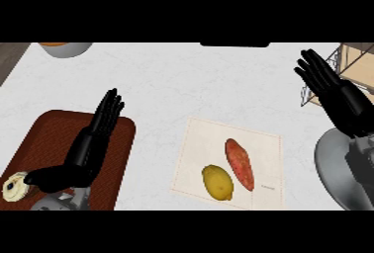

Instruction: Pick the sweet potato from the placemat and place it in the tiered shelf

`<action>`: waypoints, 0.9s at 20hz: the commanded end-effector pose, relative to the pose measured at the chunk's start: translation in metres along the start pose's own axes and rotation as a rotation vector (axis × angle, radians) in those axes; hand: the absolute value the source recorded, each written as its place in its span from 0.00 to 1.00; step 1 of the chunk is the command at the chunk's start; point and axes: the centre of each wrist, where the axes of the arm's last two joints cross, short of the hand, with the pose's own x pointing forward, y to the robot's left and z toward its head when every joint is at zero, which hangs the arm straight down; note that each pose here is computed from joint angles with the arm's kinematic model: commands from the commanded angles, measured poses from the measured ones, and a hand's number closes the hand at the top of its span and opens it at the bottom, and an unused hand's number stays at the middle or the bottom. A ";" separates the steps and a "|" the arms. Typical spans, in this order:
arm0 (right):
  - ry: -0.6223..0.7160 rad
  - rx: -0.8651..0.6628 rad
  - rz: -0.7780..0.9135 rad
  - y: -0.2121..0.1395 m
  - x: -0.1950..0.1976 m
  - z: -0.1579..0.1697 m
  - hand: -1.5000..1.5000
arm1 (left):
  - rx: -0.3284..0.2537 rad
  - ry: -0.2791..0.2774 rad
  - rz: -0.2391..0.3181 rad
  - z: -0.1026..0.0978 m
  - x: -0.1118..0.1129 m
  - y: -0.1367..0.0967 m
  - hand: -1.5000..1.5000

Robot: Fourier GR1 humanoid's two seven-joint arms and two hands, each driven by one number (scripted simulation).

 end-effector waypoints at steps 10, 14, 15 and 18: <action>0.292 -0.244 0.353 -0.048 -0.031 0.019 1.00 | 0.053 0.152 -0.184 -0.009 -0.022 0.021 0.50; 0.222 -0.551 0.201 0.022 -0.104 0.038 0.00 | 0.040 0.192 -0.201 -0.009 -0.038 0.027 0.50; 0.190 -0.580 0.161 0.031 -0.122 0.051 0.00 | 0.041 0.191 -0.189 -0.017 -0.030 0.025 0.50; 0.042 -0.604 0.053 0.014 -0.130 0.067 0.00 | 0.032 0.183 -0.188 -0.010 -0.042 0.013 0.50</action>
